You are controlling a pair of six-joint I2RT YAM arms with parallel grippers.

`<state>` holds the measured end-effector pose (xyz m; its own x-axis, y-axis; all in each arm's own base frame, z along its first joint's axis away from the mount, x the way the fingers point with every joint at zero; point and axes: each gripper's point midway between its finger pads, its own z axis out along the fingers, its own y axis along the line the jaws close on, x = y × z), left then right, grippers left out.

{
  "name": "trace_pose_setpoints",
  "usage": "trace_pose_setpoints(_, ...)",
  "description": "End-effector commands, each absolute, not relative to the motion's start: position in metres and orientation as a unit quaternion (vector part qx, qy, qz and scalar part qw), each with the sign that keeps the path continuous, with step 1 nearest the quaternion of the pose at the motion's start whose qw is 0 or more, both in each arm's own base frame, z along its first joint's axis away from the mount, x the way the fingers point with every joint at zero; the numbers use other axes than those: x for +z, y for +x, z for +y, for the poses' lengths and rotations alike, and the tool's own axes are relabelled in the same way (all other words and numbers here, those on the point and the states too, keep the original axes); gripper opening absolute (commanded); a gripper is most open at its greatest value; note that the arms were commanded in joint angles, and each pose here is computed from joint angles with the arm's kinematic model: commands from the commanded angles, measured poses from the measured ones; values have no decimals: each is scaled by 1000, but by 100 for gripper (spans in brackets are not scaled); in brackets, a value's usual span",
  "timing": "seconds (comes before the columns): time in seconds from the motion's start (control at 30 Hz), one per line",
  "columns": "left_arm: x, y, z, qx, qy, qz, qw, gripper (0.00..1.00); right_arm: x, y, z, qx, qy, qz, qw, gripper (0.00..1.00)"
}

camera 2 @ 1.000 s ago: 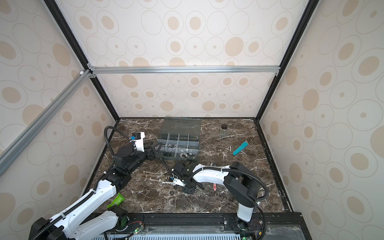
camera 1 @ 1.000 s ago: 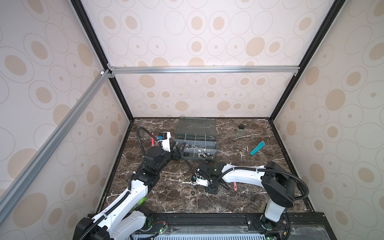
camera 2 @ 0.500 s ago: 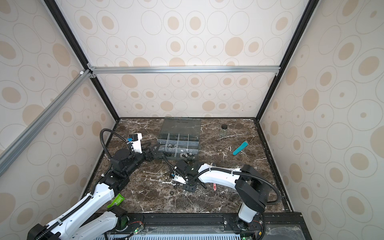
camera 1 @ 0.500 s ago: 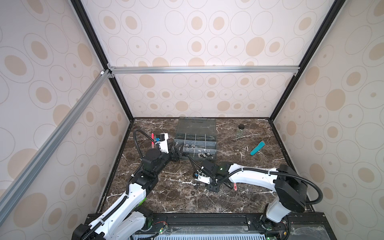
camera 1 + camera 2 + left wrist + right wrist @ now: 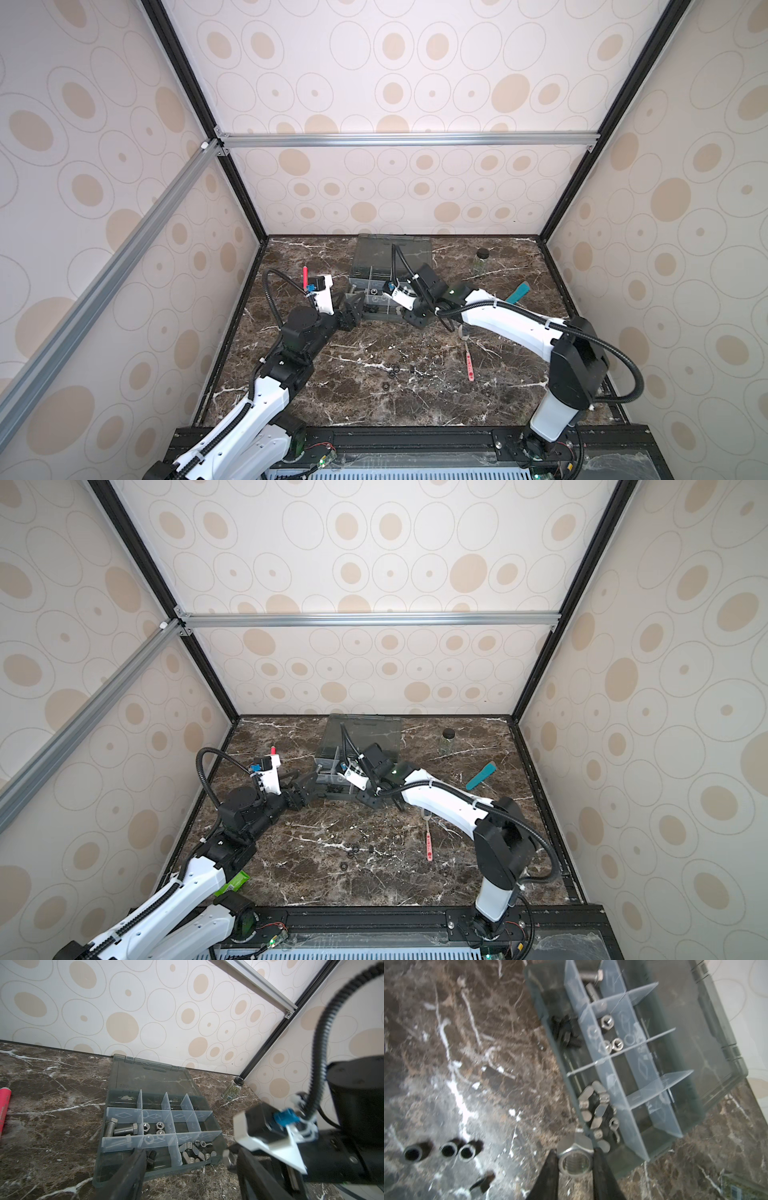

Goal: Sort the screws and nuts into containers
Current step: 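Carry the nut with the right gripper into the nut compartment, release, then withdraw the right gripper from the box back beside the spoon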

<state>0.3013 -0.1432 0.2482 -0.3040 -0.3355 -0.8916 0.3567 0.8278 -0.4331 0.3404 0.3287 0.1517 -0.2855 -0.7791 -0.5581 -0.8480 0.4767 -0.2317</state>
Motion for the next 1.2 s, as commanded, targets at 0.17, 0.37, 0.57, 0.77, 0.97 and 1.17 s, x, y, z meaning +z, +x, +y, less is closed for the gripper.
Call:
trace_pose_setpoints(0.17,250,291,-130,-294,-18,749,593,70,142,415,383,68,-472,806,351,21)
trace_pose_setpoints(0.37,248,282,-126,-298,-26,748,592,70,114,444,401,61,-446,824,344,22)
trace_pose_setpoints(0.57,248,278,-119,-288,-33,746,600,71,101,455,396,36,-422,840,339,25)
trace_pose_setpoints(0.77,243,278,-119,-292,-37,748,595,71,95,451,393,37,-422,845,328,42)
trace_pose_setpoints(0.97,242,277,-119,-291,-38,749,595,72,97,449,390,37,-415,846,332,44)
trace_pose_setpoints(1.17,240,277,-118,-290,-41,749,594,72,109,444,386,43,-409,845,343,44)
